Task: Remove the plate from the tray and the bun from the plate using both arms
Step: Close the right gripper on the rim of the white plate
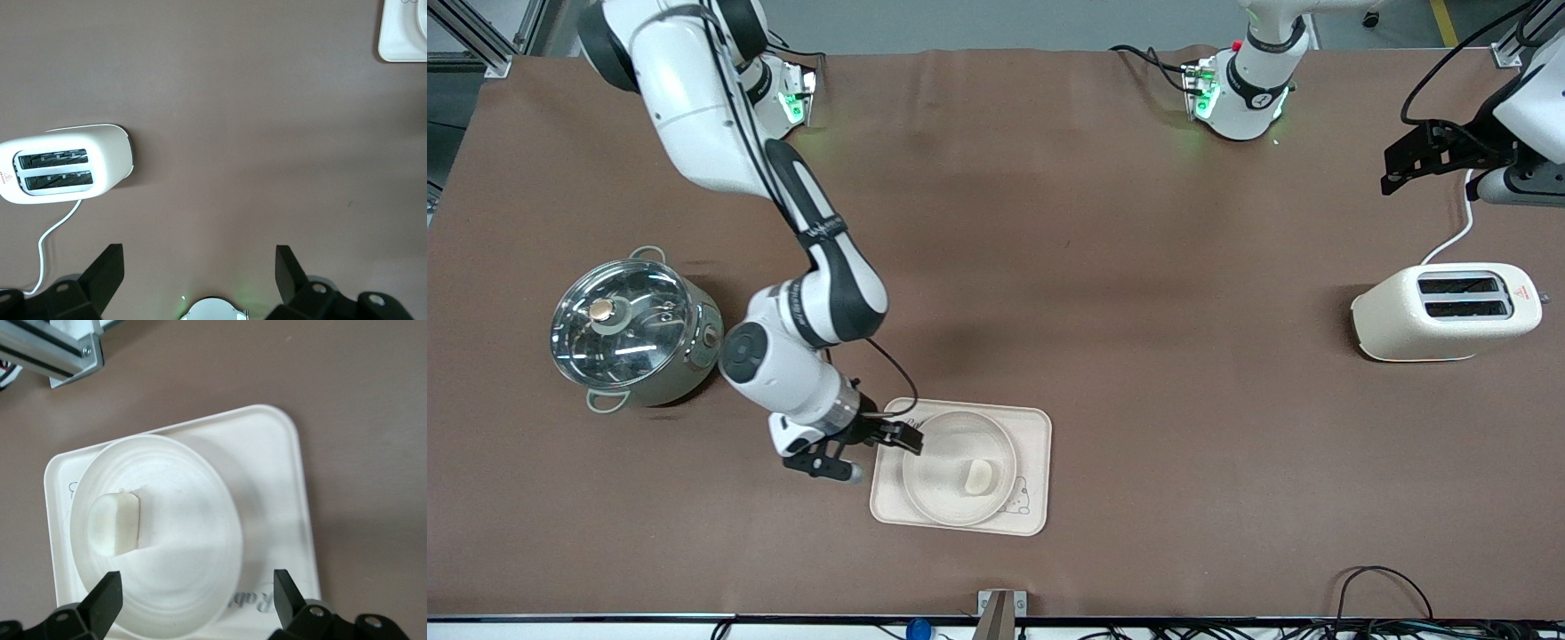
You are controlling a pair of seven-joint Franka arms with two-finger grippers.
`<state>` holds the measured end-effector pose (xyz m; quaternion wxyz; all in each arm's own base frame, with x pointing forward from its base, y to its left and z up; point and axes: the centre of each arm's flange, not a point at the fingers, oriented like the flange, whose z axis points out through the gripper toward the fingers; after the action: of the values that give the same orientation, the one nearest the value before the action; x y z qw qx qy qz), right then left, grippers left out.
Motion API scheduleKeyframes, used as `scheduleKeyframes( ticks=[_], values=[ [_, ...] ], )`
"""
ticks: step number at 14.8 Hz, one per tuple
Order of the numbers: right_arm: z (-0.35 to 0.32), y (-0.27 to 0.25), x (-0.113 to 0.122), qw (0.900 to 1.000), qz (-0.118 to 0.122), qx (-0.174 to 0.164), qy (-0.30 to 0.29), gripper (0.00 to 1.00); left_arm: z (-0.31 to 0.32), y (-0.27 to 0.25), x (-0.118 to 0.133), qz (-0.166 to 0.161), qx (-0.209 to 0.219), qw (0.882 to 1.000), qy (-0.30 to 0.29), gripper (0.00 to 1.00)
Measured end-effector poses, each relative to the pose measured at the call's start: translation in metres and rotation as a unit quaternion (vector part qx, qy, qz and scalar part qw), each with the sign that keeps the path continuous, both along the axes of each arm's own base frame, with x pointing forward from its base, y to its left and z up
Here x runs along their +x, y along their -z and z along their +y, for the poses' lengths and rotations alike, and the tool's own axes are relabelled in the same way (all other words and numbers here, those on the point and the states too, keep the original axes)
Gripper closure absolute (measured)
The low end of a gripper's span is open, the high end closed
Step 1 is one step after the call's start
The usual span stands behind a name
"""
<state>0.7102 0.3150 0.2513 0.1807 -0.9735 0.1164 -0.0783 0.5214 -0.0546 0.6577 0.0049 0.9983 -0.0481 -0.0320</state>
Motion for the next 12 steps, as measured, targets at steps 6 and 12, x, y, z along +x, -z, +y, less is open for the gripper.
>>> scheduleKeyframes(
  ticks=[6,12],
  values=[
    [-0.002,0.069,0.006,1.000,-0.013,-0.016,0.002,0.23,0.001,0.001,0.001,0.001,0.000,1.000,-0.001,0.00],
    [-0.006,0.069,0.010,0.999,-0.023,-0.020,-0.011,0.84,0.006,0.002,0.003,0.000,0.000,1.000,-0.006,0.00]
  ],
)
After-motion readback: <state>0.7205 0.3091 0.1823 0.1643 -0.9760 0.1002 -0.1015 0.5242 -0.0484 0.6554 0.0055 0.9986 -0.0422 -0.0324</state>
